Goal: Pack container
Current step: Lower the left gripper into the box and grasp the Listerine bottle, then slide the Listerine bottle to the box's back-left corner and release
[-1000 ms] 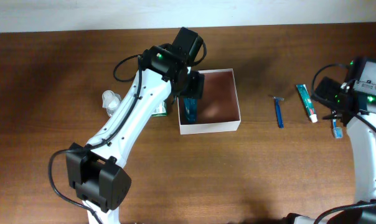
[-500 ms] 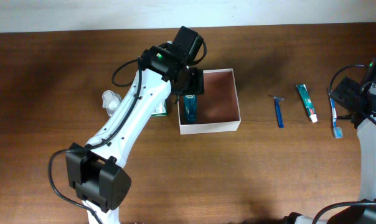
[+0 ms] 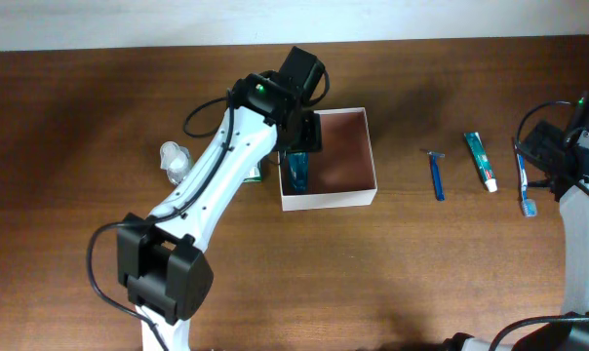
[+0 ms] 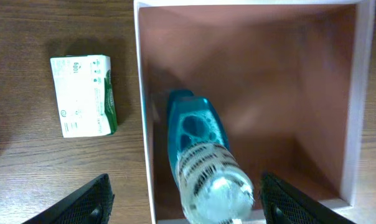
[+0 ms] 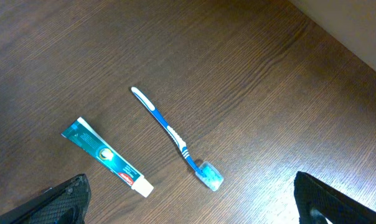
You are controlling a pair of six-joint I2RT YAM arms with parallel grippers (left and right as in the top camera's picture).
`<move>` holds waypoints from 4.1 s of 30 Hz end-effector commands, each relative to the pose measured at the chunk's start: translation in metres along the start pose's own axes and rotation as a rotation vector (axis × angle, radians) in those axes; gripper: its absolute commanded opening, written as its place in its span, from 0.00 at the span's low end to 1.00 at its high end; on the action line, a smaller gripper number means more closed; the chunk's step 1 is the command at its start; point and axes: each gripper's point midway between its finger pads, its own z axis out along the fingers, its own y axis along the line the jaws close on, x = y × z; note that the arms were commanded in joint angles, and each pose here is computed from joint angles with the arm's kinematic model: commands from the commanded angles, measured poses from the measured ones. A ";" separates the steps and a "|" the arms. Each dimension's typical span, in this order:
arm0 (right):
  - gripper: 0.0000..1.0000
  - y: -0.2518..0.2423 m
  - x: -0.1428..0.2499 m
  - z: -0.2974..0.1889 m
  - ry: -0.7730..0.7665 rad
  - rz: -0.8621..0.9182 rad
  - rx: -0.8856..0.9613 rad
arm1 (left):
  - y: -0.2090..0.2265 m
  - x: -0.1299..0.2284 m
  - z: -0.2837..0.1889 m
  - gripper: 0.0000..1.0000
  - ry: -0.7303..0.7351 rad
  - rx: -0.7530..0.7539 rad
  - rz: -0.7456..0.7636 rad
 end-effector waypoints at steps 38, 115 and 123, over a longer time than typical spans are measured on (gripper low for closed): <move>0.98 -0.004 -0.005 -0.001 -0.014 -0.001 0.022 | -0.008 0.001 0.021 0.73 -0.012 -0.049 0.025; 0.98 -0.004 -0.005 -0.001 -0.014 -0.001 0.022 | 0.010 -0.077 -0.006 0.09 -0.279 -0.077 0.017; 0.99 -0.004 -0.005 -0.001 -0.014 -0.001 0.022 | 0.012 -0.072 0.017 0.09 -0.237 -0.100 0.024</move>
